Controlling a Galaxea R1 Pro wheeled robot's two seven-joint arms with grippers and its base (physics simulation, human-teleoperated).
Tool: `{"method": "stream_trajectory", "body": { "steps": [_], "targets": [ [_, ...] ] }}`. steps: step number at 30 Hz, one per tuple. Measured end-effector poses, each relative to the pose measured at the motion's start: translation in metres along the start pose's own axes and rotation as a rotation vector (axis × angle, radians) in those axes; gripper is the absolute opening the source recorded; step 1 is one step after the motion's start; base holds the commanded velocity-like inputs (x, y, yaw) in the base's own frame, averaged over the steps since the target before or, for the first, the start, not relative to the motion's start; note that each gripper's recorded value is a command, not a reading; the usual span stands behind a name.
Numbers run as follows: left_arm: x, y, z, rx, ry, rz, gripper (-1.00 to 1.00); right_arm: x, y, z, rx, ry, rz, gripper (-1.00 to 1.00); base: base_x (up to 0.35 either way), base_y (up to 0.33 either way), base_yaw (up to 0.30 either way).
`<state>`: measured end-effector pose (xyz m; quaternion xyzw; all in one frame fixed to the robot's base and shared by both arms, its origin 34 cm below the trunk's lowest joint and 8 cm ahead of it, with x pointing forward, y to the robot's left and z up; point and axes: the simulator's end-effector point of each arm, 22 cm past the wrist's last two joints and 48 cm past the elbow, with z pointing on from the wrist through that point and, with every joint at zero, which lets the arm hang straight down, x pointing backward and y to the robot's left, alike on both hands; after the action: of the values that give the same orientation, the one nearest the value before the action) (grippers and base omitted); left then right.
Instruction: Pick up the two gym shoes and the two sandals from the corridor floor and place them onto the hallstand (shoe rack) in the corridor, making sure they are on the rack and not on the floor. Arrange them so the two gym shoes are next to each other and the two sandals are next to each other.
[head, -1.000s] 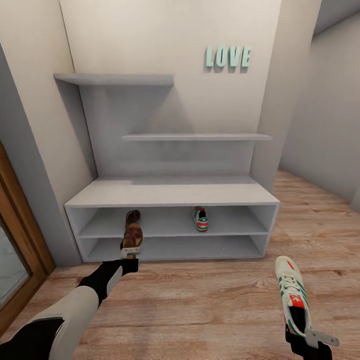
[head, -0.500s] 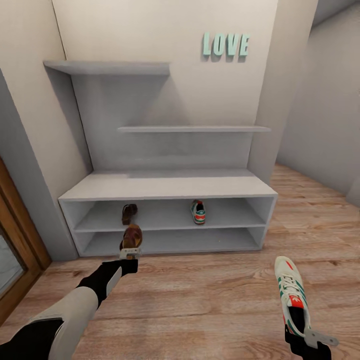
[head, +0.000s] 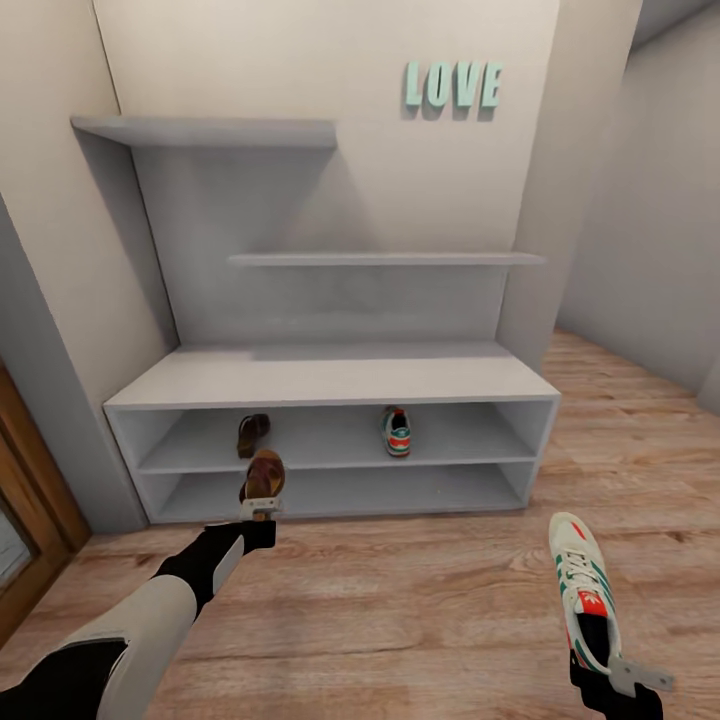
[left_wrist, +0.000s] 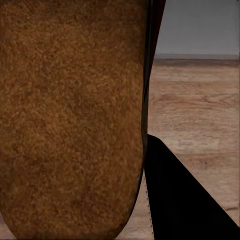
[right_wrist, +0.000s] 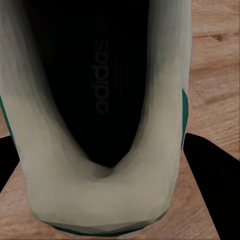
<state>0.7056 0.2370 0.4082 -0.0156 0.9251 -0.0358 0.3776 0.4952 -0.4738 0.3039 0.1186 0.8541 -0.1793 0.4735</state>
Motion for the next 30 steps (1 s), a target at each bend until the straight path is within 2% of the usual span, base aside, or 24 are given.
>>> {"method": "stream_trajectory", "body": {
  "steps": [4, 14, 30],
  "targets": [
    [0.000, 0.000, 0.000, 0.000, 0.000, 0.000, -1.00, 0.000, 0.000, 0.000, 0.001, 0.000, 0.002, -1.00, 0.321, -0.045, -0.052],
    [-0.001, 0.001, 0.000, -0.002, -0.003, -0.001, -1.00, 0.000, -0.002, 0.000, 0.005, 0.000, 0.005, -1.00, 0.325, -0.007, -0.195],
    [-0.012, 0.005, -0.002, -0.011, -0.027, -0.001, -1.00, 0.000, -0.001, 0.000, 0.003, 0.001, 0.004, -1.00, 0.143, 0.071, -0.007]
  ]
}}
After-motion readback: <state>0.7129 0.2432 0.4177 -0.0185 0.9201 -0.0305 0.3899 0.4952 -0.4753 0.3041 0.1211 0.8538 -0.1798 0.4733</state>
